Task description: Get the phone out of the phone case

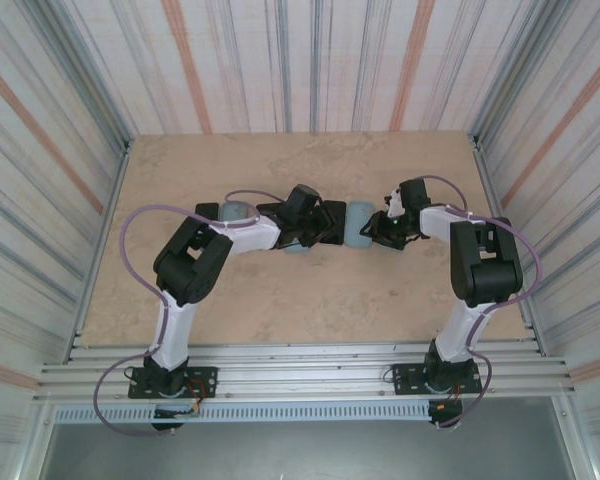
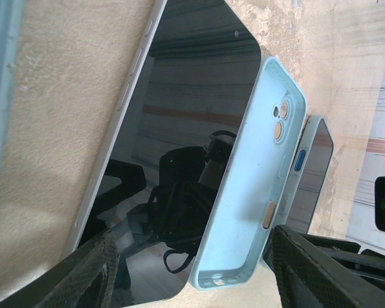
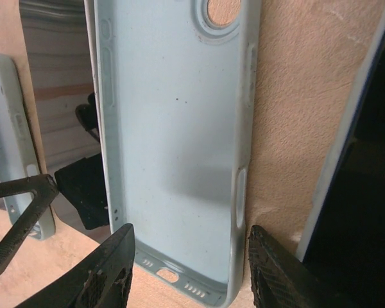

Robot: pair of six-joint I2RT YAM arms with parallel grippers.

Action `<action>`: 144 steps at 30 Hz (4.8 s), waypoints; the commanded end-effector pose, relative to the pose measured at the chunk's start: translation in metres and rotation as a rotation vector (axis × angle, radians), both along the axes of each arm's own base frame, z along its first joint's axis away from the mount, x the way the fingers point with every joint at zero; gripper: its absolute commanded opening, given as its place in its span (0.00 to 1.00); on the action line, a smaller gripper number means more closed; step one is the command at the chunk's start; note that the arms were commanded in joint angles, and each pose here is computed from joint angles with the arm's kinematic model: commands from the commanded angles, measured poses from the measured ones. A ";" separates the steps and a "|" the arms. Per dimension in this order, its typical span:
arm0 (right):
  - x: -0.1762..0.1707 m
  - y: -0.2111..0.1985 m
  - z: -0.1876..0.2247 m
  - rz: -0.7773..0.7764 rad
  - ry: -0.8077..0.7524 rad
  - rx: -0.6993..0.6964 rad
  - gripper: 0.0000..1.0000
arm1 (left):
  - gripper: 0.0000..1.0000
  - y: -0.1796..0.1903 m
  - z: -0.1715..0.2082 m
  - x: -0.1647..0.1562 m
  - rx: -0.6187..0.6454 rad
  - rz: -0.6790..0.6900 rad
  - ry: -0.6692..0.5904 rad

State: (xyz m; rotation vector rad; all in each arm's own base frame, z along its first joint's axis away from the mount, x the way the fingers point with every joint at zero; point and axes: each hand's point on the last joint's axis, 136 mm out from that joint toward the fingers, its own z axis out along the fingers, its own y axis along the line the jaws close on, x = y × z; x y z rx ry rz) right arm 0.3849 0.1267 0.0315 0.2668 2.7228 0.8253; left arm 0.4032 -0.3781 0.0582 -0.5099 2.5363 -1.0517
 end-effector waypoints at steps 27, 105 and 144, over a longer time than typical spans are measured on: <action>0.017 -0.044 0.044 -0.031 -0.087 -0.114 0.64 | 0.68 0.018 0.047 0.022 0.093 -0.054 -0.156; -0.031 -0.008 0.166 0.153 -0.609 -0.162 0.50 | 0.81 -0.068 0.174 -0.011 -0.149 -0.448 -0.318; -0.067 0.018 0.187 0.154 -0.654 -0.041 0.88 | 0.10 -0.050 0.205 -0.006 -0.245 -0.338 -0.346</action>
